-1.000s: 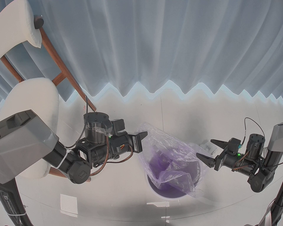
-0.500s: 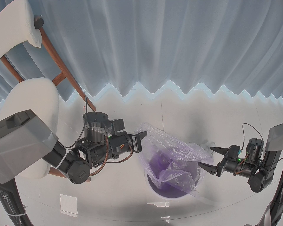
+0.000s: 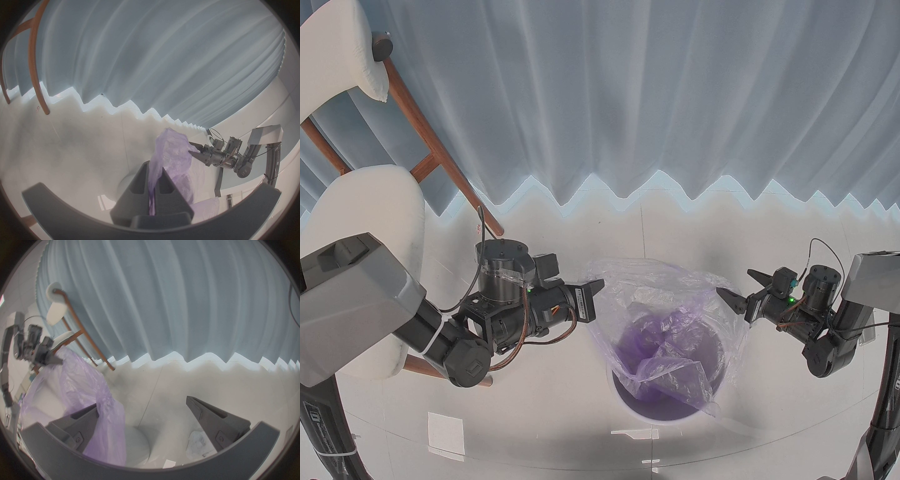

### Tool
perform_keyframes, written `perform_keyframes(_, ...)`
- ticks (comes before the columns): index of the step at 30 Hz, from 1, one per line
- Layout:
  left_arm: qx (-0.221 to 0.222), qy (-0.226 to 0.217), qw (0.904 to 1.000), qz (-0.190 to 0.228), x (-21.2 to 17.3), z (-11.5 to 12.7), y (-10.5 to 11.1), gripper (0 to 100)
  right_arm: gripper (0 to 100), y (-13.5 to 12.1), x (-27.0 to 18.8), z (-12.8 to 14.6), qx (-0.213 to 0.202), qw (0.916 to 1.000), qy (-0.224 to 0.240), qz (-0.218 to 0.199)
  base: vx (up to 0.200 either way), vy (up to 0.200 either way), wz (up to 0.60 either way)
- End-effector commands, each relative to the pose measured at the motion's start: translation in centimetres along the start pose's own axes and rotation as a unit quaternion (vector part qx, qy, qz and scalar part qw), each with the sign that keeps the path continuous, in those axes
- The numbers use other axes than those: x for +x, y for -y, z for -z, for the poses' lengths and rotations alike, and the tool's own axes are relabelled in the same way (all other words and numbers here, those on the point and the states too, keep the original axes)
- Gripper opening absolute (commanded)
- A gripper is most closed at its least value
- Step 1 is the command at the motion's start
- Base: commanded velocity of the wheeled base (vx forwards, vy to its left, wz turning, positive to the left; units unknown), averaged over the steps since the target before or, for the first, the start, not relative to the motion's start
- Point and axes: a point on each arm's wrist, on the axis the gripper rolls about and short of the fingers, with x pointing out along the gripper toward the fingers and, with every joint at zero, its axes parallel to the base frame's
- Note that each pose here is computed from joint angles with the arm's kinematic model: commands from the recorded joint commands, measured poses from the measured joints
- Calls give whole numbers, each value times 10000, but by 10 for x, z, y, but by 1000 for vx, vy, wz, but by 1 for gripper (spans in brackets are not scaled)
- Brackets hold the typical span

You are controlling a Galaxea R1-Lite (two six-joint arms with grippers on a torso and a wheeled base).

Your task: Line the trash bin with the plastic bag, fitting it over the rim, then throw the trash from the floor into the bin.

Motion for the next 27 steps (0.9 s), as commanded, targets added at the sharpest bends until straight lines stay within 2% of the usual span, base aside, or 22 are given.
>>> perform_keyframes(1,-53,-119,9996,-240,5,8,-8,0,100,7,19,-1,215,9996,-64,190,0,0,0)
perform_keyframes(8,-159,-633,9952,-732,16,37,-23,0,100,12,29,19,287,9977,-320,533,0,0,0)
perform_keyframes(12,-176,-726,9943,-765,20,44,-26,0,100,12,30,26,315,9972,-400,540,0,0,0)
perform_keyframes(16,-222,-1003,9913,-817,27,64,-32,0,100,12,30,34,348,9967,-494,539,0,0,0)
perform_keyframes(22,-260,-1146,9900,-781,30,74,-31,0,100,12,31,38,367,9964,-544,531,0,0,0)
perform_keyframes(27,-606,-1181,9876,-837,37,84,-29,0,100,11,30,44,386,9962,-580,524,0,0,0)
